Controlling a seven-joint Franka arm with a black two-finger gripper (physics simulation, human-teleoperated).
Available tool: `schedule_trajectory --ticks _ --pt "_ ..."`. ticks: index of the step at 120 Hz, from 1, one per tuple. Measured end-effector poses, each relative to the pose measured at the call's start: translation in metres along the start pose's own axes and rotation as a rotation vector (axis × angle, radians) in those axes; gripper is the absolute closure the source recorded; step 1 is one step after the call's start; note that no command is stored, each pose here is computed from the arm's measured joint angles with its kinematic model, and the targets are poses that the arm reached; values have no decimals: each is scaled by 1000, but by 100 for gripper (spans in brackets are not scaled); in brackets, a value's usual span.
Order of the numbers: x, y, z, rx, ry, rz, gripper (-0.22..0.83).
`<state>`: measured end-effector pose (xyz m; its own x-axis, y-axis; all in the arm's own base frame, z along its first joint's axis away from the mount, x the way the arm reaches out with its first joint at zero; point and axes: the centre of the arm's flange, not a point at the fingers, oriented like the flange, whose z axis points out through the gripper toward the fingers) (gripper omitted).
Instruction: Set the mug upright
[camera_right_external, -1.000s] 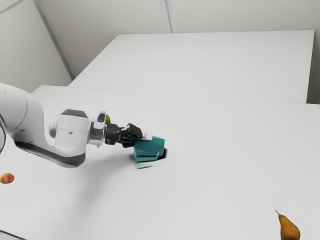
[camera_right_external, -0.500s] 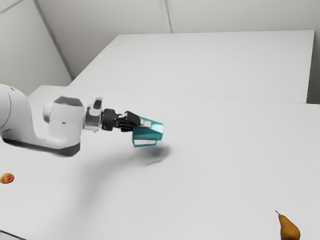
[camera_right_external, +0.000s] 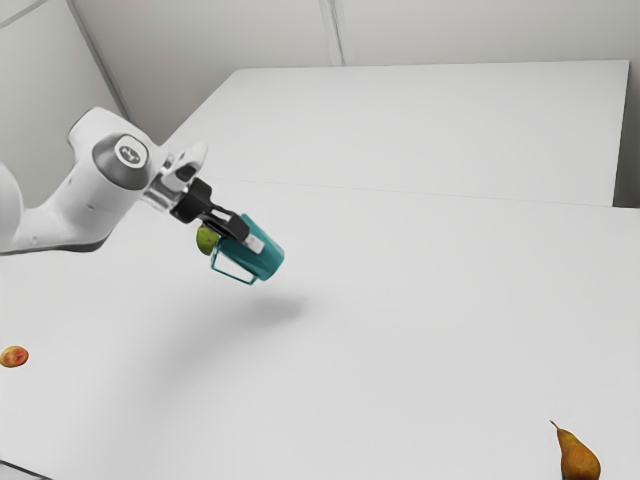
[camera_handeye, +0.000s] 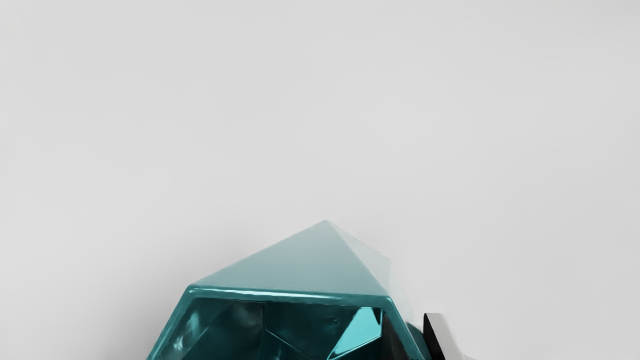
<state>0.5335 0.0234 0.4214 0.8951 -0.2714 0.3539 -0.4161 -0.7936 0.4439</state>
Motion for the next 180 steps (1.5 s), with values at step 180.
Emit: schedule_trajectory --ticks 180 --pt "-35 58 68 633 -312 -172 78"
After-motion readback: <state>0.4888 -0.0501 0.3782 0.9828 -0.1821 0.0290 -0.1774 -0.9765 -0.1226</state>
